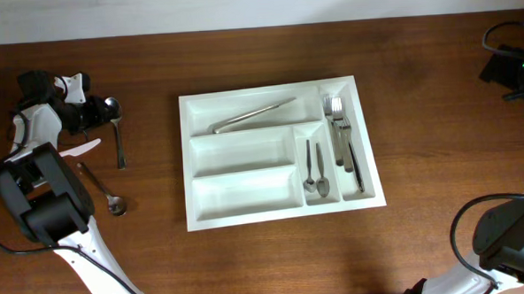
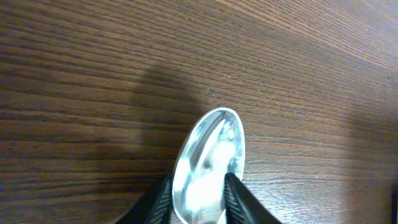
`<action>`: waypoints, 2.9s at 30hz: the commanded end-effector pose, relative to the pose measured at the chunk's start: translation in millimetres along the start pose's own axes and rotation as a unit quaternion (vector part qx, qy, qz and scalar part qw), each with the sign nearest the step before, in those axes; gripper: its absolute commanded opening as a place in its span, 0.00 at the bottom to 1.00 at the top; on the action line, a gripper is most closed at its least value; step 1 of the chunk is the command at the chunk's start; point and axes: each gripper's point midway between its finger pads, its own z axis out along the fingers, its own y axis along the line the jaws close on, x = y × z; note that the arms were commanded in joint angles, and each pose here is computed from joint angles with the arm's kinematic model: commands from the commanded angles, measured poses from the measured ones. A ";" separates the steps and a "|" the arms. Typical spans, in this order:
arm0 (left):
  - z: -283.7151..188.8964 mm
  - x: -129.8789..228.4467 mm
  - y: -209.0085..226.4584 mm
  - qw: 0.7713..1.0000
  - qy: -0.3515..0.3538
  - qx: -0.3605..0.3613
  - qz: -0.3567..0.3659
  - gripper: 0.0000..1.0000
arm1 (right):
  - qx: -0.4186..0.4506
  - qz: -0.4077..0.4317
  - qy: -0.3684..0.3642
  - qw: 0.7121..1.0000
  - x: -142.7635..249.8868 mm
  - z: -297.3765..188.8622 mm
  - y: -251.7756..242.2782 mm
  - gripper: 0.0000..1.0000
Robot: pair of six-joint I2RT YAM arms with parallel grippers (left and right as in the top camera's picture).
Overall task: Pack container
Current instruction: 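Lower the left gripper and close it on the spoon's bowl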
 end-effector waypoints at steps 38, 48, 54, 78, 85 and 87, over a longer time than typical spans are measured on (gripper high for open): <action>15.3 18.9 1.6 0.999 0.026 0.019 -0.001 0.32 | -0.002 0.005 -0.012 1.000 -5.4 -7.7 -0.9 0.99; 16.3 18.3 -4.9 0.999 0.024 0.033 0.001 0.46 | -0.002 0.005 -0.012 1.000 -5.4 -7.7 -0.9 0.99; 21.4 18.2 -15.6 0.999 0.028 0.037 0.011 0.47 | -0.002 0.005 -0.012 1.000 -5.4 -7.7 -0.9 0.99; 34.1 15.0 -21.9 0.998 0.031 -0.008 0.055 0.18 | -0.002 0.005 -0.012 1.000 -5.4 -7.7 -0.9 0.99; 33.8 15.6 -17.4 0.998 0.033 -0.021 0.055 0.02 | -0.002 0.005 -0.012 1.000 -5.4 -7.7 -0.8 0.99; 33.9 15.6 -17.5 0.998 0.033 -0.021 0.056 0.02 | -0.002 0.005 -0.012 1.000 -5.4 -7.7 -0.9 0.98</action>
